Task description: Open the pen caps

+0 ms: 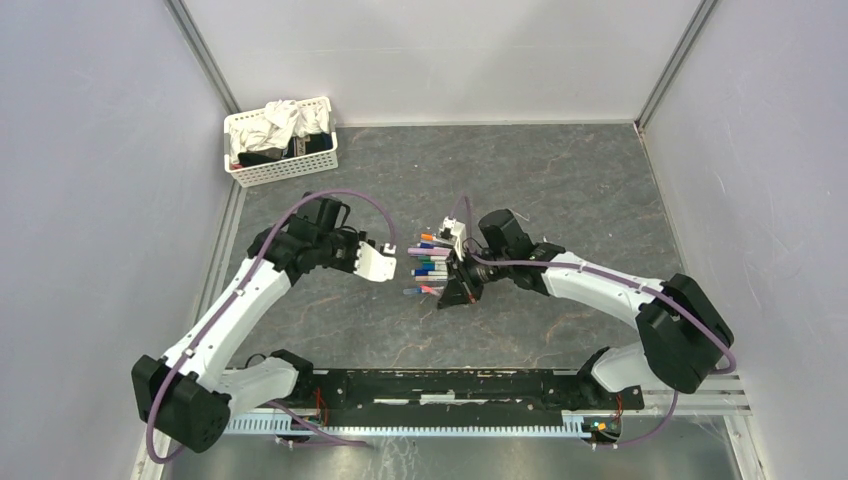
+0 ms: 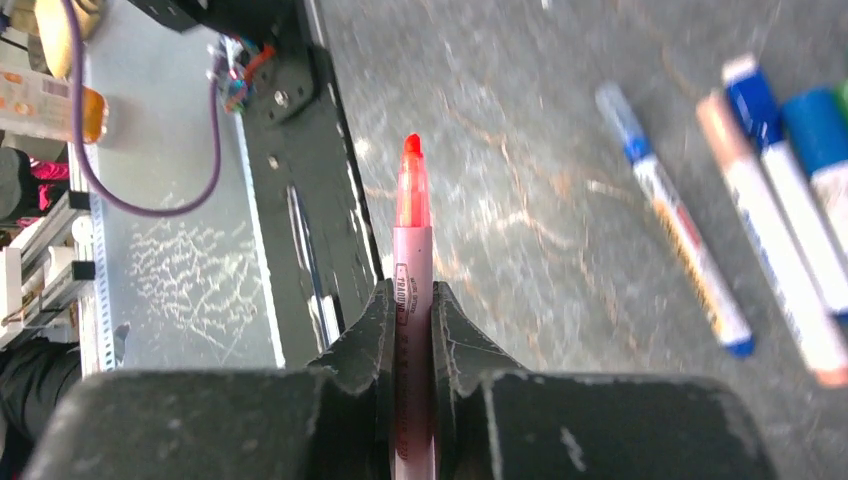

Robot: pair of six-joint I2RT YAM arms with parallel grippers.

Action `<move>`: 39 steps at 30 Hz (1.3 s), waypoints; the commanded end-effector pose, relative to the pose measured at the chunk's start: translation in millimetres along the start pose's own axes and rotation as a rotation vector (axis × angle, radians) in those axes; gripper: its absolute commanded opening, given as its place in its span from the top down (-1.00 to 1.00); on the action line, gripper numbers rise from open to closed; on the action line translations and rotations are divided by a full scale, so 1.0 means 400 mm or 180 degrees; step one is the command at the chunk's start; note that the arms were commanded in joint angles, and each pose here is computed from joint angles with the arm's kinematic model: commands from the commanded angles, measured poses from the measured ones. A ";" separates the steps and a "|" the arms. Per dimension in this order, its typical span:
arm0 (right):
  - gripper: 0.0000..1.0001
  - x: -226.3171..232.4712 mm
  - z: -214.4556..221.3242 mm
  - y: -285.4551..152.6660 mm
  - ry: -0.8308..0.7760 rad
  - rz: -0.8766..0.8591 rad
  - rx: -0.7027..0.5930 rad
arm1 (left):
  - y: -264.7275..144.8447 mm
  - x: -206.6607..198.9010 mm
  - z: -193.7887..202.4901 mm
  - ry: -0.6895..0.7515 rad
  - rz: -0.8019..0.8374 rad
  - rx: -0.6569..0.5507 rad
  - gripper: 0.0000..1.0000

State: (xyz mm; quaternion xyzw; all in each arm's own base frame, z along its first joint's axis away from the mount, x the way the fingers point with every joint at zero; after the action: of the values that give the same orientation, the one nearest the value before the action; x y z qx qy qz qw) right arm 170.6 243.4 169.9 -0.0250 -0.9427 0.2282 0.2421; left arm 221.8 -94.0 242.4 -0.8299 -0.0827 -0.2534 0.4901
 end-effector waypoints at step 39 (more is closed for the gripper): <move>0.53 -0.365 0.224 -0.281 0.1253 0.3784 0.0606 | 0.276 -0.151 0.176 -0.1875 0.0448 0.0567 0.92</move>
State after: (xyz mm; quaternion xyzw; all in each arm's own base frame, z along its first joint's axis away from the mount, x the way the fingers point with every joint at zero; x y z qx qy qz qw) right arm 253.9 93.1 89.4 -0.5337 -0.7086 0.3839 0.2562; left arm 222.3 -78.6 98.0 -0.8231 -0.1457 0.0384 0.5475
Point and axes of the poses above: each gripper's point midway between its finger pads, its own y axis out along the fingers, its own x axis along the line the jaws close on, z = x × y, the point moved 9 cm from there along -y, back along the fingers, and after that the axes turned 8 degrees about -y, right-handed, at the moved point
